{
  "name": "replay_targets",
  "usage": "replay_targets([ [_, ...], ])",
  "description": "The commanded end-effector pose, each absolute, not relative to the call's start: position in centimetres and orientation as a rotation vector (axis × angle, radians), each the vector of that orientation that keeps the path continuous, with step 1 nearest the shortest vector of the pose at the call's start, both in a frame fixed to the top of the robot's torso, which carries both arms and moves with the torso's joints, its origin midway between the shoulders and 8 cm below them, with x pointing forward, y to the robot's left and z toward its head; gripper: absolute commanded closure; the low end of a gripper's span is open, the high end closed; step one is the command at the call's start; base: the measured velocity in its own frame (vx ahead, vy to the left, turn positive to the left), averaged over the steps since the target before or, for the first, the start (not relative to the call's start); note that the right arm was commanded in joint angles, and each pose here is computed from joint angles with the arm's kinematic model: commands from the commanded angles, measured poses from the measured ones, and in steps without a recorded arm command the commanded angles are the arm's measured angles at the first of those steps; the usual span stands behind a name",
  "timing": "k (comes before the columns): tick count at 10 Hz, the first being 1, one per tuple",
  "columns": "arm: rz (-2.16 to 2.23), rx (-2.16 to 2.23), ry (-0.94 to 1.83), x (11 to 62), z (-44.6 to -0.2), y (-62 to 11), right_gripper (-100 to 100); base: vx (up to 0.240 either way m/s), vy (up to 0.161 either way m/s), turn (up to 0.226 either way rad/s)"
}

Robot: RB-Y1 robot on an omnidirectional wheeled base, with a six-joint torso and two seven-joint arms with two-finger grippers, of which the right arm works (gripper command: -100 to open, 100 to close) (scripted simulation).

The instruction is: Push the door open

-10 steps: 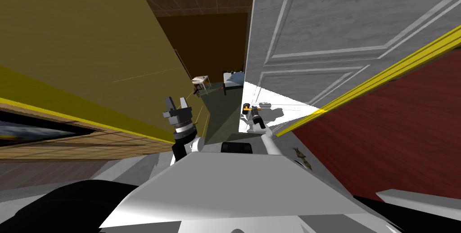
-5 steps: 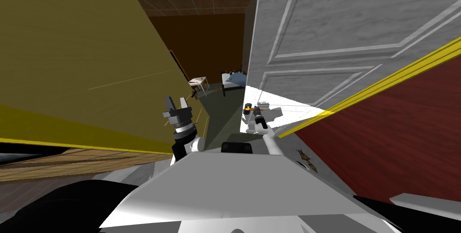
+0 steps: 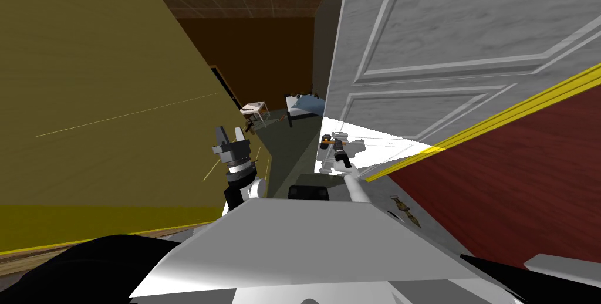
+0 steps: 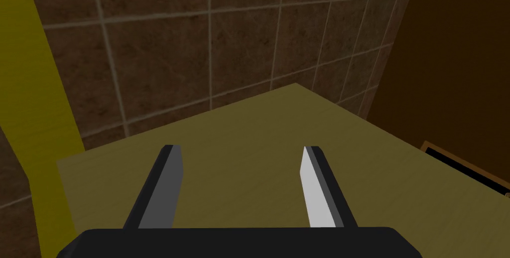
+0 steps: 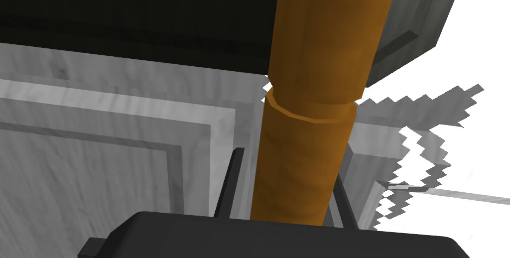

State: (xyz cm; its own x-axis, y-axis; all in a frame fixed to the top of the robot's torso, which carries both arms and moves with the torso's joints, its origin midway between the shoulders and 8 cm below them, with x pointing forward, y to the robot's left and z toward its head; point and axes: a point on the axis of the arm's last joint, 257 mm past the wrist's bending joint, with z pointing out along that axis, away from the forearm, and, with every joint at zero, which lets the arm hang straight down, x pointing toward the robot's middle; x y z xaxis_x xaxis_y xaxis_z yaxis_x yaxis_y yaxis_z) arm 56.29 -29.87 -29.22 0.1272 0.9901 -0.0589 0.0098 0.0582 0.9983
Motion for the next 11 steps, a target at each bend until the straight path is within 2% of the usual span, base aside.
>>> replay_targets([
  [1,1.058,1.233,1.112,56.2,-28.6,-31.5,100,0.18,0.134,-0.1],
  [8,1.047,1.303,1.048,55.7,-29.2,-32.8,100,0.169,0.102,-0.081],
  [11,1.017,1.303,1.035,55.2,-29.2,-34.8,100,0.117,0.024,-0.043],
])
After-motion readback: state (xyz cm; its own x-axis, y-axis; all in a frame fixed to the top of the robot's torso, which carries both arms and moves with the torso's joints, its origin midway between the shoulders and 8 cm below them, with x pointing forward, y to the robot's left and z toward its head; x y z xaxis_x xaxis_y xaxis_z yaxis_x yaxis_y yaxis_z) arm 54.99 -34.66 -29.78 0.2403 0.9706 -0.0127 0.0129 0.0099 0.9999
